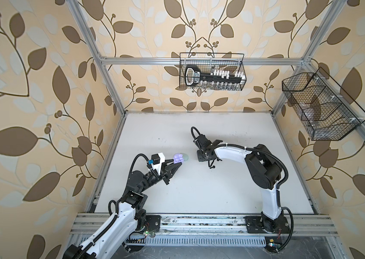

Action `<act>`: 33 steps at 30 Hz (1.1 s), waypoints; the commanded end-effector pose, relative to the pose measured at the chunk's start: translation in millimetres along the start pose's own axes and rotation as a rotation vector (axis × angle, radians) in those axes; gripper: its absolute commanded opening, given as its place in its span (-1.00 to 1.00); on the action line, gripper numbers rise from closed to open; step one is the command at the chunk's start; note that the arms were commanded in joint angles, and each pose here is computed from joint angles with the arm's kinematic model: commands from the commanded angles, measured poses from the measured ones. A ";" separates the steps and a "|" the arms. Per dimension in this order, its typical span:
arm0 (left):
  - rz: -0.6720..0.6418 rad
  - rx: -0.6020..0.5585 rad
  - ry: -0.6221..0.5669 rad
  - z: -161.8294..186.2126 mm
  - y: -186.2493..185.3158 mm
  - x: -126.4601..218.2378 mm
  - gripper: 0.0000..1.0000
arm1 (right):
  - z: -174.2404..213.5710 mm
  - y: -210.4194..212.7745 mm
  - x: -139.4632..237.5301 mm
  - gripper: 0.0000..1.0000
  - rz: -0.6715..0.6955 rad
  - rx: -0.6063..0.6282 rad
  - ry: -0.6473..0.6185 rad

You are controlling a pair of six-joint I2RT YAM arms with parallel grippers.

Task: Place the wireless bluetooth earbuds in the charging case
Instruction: 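Lower the right gripper onto a lavender earbud and close, then carry the lavender earbud to the open case in the left gripper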

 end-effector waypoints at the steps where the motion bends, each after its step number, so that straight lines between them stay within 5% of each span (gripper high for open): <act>1: 0.031 -0.050 -0.028 -8.6 -6.7 0.8 -1.00 | 22.7 -5.1 -17.4 -0.44 0.036 0.029 0.092; 17: 0.066 -0.073 0.001 -2.7 -7.5 -3.9 -1.00 | 24.5 -9.6 -14.7 -0.61 0.033 -0.023 0.071; 33: 0.028 -0.101 0.126 57.5 33.7 -46.1 -1.00 | 18.5 -15.8 40.0 -0.66 -0.079 -0.180 -0.110</act>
Point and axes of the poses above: each gripper's point midway between its finger pads, its own x axis back along the fingers, its own y axis along the line the jaws close on, z = x × y, the point moved 2 cm from there along x, back along the fingers, and after that the axes turned 6 degrees about x, right-handed, at the moved point
